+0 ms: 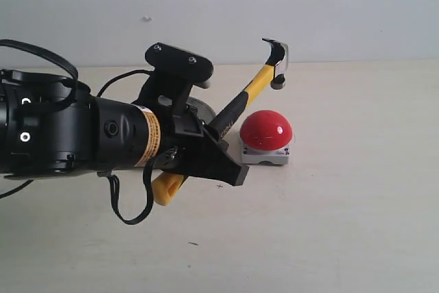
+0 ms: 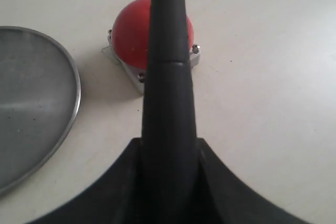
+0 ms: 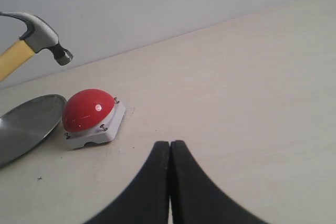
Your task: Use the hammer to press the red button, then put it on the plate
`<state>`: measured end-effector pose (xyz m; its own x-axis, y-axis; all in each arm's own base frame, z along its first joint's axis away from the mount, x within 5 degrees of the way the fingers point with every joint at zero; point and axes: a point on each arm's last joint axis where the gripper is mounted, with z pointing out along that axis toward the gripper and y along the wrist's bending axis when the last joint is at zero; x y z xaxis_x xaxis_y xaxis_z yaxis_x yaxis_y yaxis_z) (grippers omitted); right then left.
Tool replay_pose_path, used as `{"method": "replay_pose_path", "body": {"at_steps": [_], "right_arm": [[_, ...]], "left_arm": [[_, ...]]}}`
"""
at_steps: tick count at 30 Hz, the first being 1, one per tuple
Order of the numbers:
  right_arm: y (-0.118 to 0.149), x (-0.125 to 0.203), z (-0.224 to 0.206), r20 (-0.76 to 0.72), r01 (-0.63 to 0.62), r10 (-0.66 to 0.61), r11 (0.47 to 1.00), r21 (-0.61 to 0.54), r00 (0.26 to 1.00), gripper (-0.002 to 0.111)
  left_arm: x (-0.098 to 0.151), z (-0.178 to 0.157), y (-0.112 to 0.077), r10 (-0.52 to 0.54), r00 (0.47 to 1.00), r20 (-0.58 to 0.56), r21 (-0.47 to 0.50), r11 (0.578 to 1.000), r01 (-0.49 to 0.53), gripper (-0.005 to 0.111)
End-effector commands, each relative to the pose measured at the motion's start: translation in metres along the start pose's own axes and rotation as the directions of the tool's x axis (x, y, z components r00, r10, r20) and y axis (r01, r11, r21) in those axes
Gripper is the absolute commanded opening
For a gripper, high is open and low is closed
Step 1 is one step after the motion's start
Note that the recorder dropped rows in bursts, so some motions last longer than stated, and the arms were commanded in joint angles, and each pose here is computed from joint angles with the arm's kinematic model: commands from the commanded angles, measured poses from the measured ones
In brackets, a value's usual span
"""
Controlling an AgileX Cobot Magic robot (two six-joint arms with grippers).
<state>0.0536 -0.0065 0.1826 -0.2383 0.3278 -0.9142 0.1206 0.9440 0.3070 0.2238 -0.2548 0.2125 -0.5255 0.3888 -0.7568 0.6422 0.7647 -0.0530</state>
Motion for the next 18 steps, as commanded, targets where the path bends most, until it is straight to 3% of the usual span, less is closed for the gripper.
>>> {"method": "replay_pose_path", "body": {"at_steps": [1,9,14,18], "right_arm": [[0.0,0.001,0.0,0.0,-0.003,0.003,1.0,-0.004,1.0,0.0],[0.0,0.001,0.0,0.0,-0.003,0.003,1.0,-0.004,1.0,0.0],[0.0,0.001,0.0,0.0,-0.003,0.003,1.0,-0.004,1.0,0.0],[0.0,0.001,0.0,0.0,-0.003,0.003,1.0,-0.004,1.0,0.0]], "left_arm": [[-0.001,-0.005,0.0,-0.028,1.0,0.011,0.011,1.0,0.028,0.0],[0.01,-0.004,-0.003,-0.021,1.0,0.003,0.061,0.998,0.021,0.0],[-0.012,-0.026,-0.005,-0.021,0.995,0.101,0.079,0.997,0.013,0.0],[-0.032,-0.061,-0.004,-0.034,0.976,0.214,0.095,0.995,0.013,0.0]]}}
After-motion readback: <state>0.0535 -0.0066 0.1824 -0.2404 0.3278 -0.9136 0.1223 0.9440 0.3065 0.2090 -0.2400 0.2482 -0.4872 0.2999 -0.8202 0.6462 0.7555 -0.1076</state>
